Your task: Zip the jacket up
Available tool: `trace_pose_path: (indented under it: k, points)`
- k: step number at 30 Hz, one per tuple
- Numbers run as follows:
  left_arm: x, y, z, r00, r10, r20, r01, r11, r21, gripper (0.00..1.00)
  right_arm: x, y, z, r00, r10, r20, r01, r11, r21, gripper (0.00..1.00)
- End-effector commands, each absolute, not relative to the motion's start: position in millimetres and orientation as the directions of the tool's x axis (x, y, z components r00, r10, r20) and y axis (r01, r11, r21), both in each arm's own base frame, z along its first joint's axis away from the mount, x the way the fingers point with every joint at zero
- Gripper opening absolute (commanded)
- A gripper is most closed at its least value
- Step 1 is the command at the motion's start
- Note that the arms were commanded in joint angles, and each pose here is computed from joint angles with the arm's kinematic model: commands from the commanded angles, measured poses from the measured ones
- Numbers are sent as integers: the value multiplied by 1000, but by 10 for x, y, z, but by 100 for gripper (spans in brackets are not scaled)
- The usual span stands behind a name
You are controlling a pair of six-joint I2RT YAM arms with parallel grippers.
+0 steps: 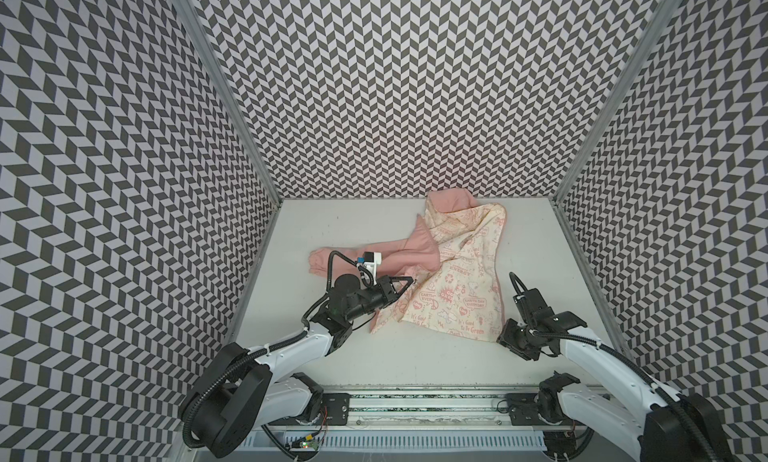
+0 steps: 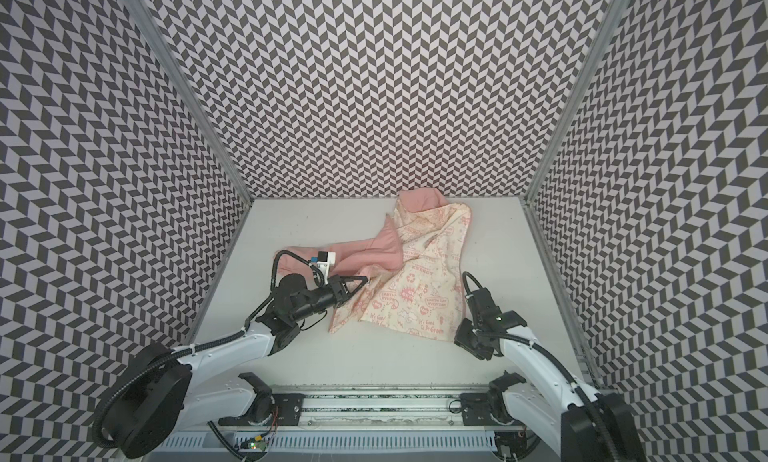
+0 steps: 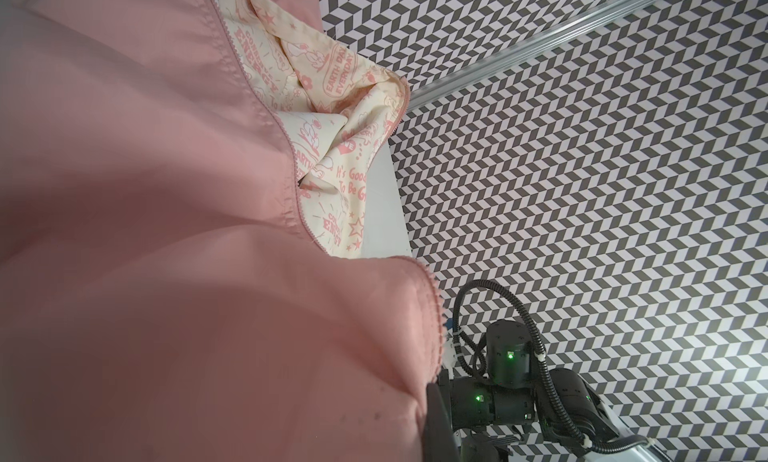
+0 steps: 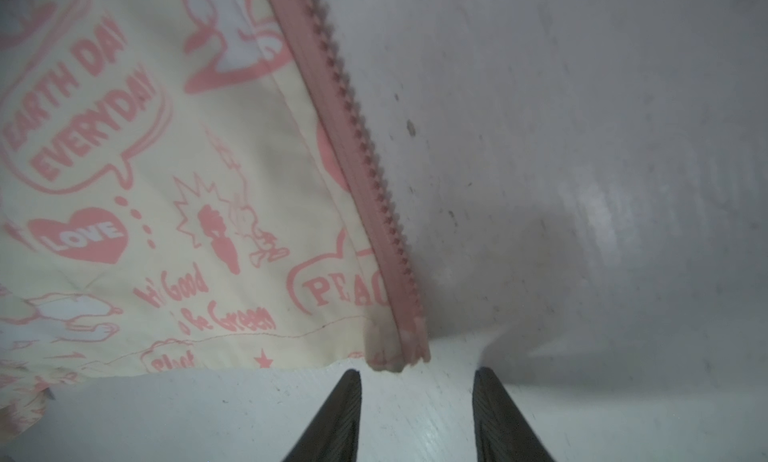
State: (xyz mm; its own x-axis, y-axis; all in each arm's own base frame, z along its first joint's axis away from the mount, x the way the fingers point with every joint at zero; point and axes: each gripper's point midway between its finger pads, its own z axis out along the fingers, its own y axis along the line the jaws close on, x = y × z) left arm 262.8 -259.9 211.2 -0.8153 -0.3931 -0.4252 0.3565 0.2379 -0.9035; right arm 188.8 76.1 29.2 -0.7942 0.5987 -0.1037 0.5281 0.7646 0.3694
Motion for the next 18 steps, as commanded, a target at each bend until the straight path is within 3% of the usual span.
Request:
trace_pose_path:
  k: [1,11,18]
  points:
    - [2605,-2600,2187,-811,-389,-436,386,205,-900,0,2008,788,294,-754,648,-109,557,719,417,47]
    - [2639,-2630,2179,-820,-386,-422,374,198,-906,0,2115,777,196,-740,661,-125,565,712,417,42]
    - [2653,-2623,2187,-820,-394,-416,366,199,-909,0,2236,735,366,-739,647,-186,539,734,413,25]
